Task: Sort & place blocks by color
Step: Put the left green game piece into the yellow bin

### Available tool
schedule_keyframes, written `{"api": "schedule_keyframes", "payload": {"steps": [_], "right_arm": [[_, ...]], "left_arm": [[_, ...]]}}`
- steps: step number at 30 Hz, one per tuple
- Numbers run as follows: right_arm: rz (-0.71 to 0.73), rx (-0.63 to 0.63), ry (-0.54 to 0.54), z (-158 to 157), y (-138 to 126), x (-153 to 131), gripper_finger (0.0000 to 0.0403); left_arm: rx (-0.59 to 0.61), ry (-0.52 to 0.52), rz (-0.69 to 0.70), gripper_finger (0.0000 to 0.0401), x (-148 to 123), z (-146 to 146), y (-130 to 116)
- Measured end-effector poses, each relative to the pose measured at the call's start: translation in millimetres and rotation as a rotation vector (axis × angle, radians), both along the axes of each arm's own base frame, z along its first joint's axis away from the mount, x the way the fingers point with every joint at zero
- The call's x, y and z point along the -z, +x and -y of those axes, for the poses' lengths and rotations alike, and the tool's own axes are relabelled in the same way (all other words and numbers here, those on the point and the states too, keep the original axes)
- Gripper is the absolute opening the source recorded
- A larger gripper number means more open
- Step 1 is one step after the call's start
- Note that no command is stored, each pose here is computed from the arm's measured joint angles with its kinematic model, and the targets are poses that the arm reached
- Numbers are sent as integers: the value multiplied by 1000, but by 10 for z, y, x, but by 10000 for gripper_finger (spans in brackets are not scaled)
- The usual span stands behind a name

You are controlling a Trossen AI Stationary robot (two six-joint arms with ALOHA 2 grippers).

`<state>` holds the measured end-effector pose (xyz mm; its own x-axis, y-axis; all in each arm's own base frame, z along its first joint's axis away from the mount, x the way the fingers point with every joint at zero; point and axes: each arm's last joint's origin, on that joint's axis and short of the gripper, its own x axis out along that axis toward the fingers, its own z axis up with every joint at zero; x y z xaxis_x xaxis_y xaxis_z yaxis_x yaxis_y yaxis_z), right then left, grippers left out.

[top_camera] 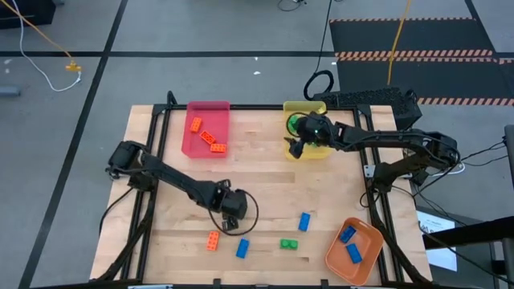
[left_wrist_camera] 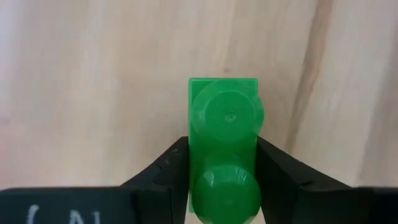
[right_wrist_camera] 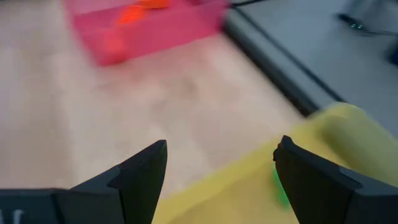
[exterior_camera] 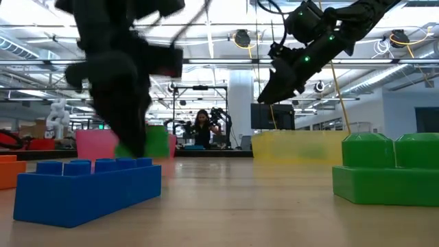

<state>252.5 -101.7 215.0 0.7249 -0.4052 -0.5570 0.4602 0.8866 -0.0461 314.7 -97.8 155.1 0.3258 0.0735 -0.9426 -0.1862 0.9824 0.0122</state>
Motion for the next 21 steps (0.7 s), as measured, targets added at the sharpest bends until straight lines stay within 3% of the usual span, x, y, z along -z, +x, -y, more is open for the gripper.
{"api": "schedule_keyframes", "payload": {"steps": [5,10,15,21], "right_arm": [[49,-223,38,-96,56,-26,283],[194,-493,-10,-294,178,-152,283],[327,-600,-134,-534,297,-285,283],[381,-656,-174,-715,414,-254,283]], "left_arm": [[-47,127,98,138,-369,-308,-49],[-17,140,255,138,-731,-487,-74],[-21,148,392,138,-934,-605,-48],[-39,180,501,145,-1014,-689,42]]}}
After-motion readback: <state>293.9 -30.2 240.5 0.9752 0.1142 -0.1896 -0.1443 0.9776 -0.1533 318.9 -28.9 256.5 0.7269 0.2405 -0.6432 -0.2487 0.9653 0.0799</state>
